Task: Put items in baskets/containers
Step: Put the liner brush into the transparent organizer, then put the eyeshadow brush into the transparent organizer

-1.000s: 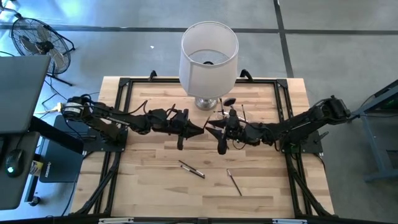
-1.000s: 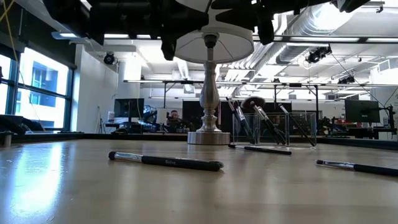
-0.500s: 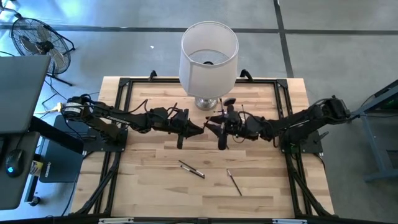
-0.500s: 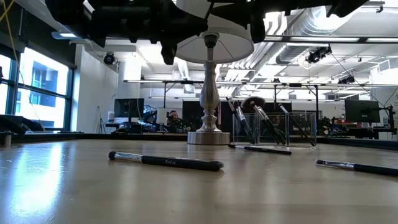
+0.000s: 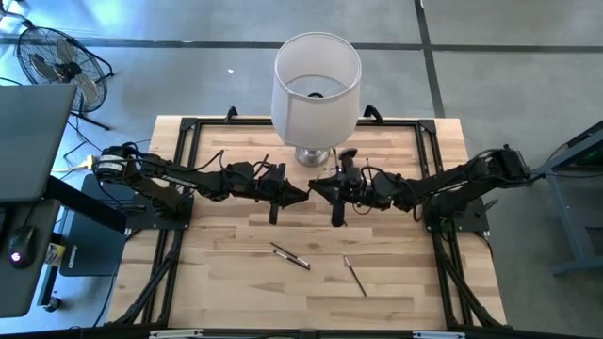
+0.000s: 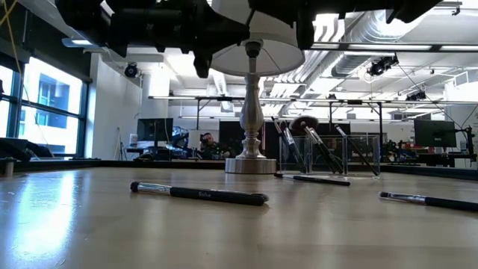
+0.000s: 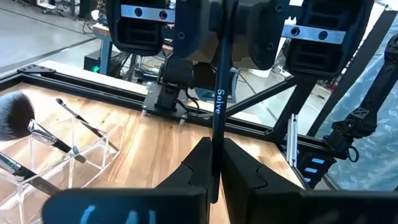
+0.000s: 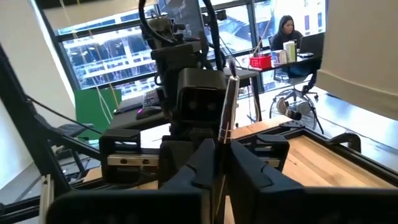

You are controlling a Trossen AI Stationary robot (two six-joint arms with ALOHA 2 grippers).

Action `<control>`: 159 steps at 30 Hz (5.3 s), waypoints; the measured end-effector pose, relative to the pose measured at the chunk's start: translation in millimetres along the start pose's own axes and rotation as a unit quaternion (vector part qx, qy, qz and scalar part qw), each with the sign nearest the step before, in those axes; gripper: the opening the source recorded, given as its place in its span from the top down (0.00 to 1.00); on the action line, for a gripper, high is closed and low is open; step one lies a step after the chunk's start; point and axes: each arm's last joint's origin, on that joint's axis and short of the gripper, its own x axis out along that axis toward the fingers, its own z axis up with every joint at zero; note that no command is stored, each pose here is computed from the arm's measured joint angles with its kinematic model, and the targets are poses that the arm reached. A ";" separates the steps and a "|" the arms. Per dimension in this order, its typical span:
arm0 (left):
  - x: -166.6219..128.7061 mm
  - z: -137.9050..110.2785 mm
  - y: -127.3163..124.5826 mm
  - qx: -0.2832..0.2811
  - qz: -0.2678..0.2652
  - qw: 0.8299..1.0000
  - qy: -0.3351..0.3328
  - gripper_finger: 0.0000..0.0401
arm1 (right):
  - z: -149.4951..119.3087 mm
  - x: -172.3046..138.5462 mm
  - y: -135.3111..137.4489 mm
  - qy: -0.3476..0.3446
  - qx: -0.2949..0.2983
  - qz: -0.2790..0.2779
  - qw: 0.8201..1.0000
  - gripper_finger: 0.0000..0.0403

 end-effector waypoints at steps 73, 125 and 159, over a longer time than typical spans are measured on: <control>-83.9 49.9 -15.7 0.061 0.212 0.975 0.036 0.67 | 26.4 -94.8 -75.5 0.279 -0.054 -0.383 0.879 0.52; -43.3 -56.3 -88.9 0.127 0.086 0.896 0.417 1.00 | -67.2 -60.6 20.5 0.470 0.008 -0.185 0.863 0.99; -10.8 -130.4 -83.1 0.132 0.064 0.853 0.501 0.75 | -92.3 -43.4 28.7 0.482 0.030 -0.139 0.865 0.99</control>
